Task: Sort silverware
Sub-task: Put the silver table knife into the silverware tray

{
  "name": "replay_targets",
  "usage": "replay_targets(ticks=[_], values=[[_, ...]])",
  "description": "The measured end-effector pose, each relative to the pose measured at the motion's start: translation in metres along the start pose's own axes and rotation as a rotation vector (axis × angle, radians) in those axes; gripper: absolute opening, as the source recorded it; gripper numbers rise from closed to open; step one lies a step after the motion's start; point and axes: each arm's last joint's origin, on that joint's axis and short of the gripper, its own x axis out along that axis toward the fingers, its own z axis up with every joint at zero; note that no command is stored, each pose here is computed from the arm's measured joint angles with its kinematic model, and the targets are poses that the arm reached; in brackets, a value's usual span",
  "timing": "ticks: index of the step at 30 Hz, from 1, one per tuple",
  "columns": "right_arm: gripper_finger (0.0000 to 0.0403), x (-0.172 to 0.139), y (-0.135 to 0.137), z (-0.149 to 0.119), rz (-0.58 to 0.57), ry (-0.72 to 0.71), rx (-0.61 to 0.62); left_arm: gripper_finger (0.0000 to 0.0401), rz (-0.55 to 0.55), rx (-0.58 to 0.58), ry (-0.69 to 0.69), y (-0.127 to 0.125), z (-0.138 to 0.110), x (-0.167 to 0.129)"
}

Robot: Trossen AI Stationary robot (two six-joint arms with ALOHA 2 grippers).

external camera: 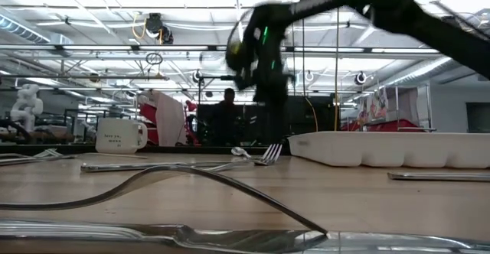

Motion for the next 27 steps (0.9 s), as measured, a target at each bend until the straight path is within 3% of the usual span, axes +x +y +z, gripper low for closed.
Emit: replay_targets(ticks=[3, 6, 12, 15, 19, 23, 27], values=[[0.0000, -0.059, 0.022, -0.017, -0.071, -0.119, 0.038, 0.0134, 0.089, -0.012, 0.022, 0.001, 0.000, 0.020], [0.0000, -0.127, 0.055, -0.049, -0.158, -0.278, 0.058, 0.0134, 0.080, -0.048, 0.077, -0.003, 0.001, 0.052], [0.0000, -0.227, 0.125, -0.135, -0.308, -0.601, 0.193, 0.0134, -0.307, -0.063, 0.033, -0.024, 0.011, 0.141], [0.0000, -0.254, 0.155, -0.175, -0.423, -0.695, 0.256, 0.0133, -0.449, -0.205, 0.039, -0.021, 0.005, 0.189], [0.0000, -0.272, 0.185, -0.214, -0.458, -0.800, 0.322, 0.0126, -0.480, -0.362, 0.219, -0.007, -0.033, 0.252], [0.0000, -0.278, 0.201, -0.231, -0.457, -0.861, 0.355, 0.0119, -0.494, -0.477, 0.418, 0.001, -0.070, 0.298], [0.0000, -0.279, 0.207, -0.233, -0.445, -0.874, 0.328, 0.0118, -0.538, -0.539, 0.524, -0.006, -0.083, 0.326]])
